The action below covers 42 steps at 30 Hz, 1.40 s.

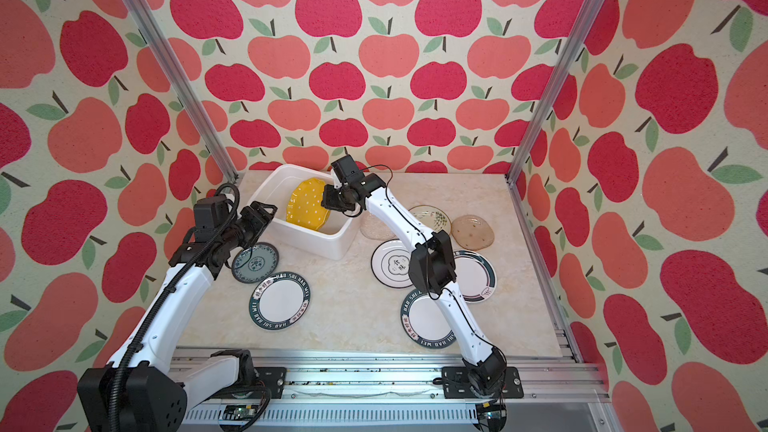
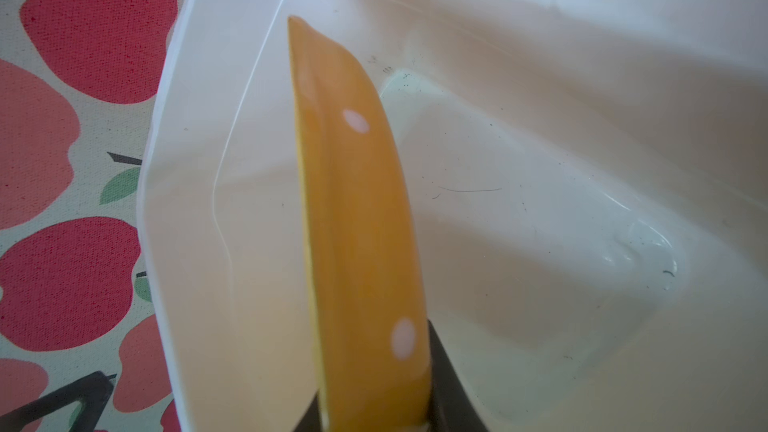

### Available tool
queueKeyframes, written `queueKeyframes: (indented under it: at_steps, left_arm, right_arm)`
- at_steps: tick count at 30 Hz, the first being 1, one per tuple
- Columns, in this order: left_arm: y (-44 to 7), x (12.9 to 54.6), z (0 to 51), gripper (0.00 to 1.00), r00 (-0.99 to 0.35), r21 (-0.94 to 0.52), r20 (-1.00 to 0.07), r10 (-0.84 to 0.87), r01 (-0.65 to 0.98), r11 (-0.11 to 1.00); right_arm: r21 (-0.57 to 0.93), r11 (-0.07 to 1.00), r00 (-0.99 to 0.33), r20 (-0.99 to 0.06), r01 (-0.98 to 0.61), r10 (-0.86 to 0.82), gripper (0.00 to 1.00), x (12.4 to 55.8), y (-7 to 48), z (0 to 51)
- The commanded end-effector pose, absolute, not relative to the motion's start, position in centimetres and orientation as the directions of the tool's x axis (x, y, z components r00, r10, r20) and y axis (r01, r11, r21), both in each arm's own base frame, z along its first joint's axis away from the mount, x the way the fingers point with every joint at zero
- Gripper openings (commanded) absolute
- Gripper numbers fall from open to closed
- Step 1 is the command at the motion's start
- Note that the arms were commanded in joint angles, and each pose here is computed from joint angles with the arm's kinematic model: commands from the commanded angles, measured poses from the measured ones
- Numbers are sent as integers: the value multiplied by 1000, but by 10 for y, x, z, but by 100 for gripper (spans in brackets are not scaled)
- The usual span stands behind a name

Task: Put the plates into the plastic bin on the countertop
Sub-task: 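Lower the yellow plate into the bin with the right gripper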

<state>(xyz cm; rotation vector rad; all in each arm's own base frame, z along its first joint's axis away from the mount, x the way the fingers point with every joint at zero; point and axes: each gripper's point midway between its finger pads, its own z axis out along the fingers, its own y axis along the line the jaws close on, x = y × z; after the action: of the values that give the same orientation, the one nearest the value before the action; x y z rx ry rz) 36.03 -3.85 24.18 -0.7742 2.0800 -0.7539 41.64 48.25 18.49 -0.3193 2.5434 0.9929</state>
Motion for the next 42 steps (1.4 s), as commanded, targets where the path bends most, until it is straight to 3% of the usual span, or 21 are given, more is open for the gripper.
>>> queueKeyframes:
  at_steps: [1, 9, 15, 33, 37, 42]
  left_arm:
    - [-36, 350, 236, 77, -531, -715, -441, -724, -279, 641]
    - [-32, 347, 237, 77, -533, -709, -447, -718, -278, 648]
    - [-31, 345, 232, 77, -540, -704, -439, -718, -290, 648]
    - [-24, 335, 228, 78, -542, -707, -426, -724, -300, 641]
    - [-22, 333, 228, 78, -540, -708, -425, -727, -302, 639]
    - [-21, 332, 228, 78, -538, -710, -422, -729, -304, 635]
  right_arm:
    - [647, 699, -906, -423, -305, -4, 0, 424, 487, 197]
    - [653, 738, -932, -351, -171, 94, 0, 436, 479, 176]
    - [703, 708, -939, -286, -71, 191, 0, 441, 492, 167]
    - [724, 689, -962, -164, 32, 217, 1, 425, 512, 136]
    - [730, 682, -964, -158, 34, 216, 7, 424, 515, 135]
    - [735, 677, -966, -147, 38, 214, 23, 423, 516, 133]
